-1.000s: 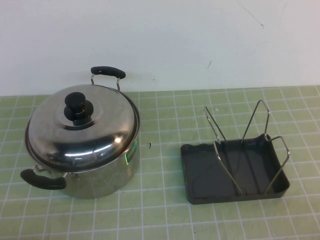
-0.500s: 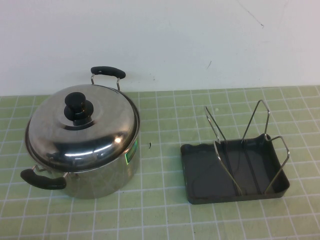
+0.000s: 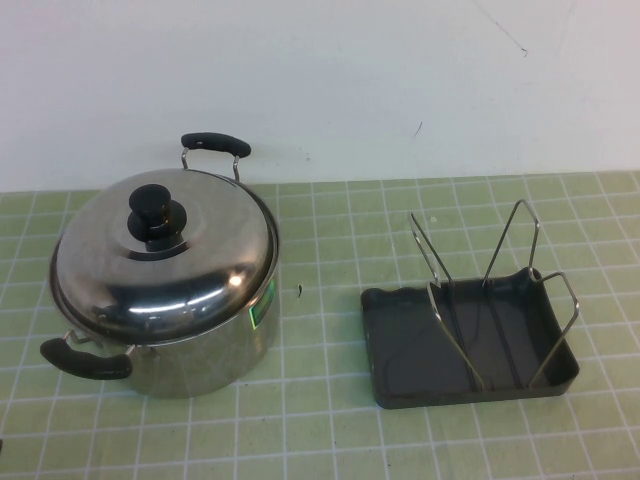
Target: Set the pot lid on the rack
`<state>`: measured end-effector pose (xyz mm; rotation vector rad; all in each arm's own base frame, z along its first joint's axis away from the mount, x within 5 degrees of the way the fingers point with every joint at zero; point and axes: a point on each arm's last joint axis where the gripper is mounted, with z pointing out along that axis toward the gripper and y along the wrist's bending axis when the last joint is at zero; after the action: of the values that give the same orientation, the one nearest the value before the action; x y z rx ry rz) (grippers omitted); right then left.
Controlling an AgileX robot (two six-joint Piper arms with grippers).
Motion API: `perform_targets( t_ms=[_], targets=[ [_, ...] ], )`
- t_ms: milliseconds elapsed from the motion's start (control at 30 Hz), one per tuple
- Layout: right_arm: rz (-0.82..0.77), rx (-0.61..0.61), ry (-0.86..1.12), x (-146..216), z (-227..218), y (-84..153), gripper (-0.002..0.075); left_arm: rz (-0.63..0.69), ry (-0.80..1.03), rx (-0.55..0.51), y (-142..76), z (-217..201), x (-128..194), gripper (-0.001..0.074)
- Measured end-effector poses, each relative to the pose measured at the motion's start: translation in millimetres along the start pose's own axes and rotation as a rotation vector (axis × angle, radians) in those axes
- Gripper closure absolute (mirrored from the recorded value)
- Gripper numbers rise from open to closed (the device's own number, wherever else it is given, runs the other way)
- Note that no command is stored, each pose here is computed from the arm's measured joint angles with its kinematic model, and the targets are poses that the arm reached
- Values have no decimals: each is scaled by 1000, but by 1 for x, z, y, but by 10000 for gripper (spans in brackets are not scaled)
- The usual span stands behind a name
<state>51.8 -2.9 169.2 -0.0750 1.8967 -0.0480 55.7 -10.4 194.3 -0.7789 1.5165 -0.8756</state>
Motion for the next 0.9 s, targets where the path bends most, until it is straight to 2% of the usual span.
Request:
perform_targets(
  t_ms=[67, 300, 400, 533, 600, 767, 833, 900],
  targets=[
    [0, 0, 0, 0, 0, 0, 727, -58, -28, 20, -2, 0, -3, 737],
    [0, 0, 0, 0, 0, 0, 727, -52, -120, 46, -4, -1, -11, 737],
    [0, 0, 0, 0, 0, 0, 727, 123, -146, 50, -12, -2, -16, 737],
    [0, 0, 0, 0, 0, 0, 727, 534, -83, 33, -50, 0, -33, 737],
    [0, 0, 0, 0, 0, 0, 727, 666, -25, 4, -64, 7, -40, 737],
    [-1, 1, 0, 0, 0, 0, 727, 823, 108, -91, -79, 35, -52, 736],
    [-1, 1, 0, 0, 0, 0, 727, 838, 102, -95, -82, 46, -55, 722],
    [-1, 1, 0, 0, 0, 0, 727, 861, 80, -54, -88, 56, -55, 675]
  ],
)
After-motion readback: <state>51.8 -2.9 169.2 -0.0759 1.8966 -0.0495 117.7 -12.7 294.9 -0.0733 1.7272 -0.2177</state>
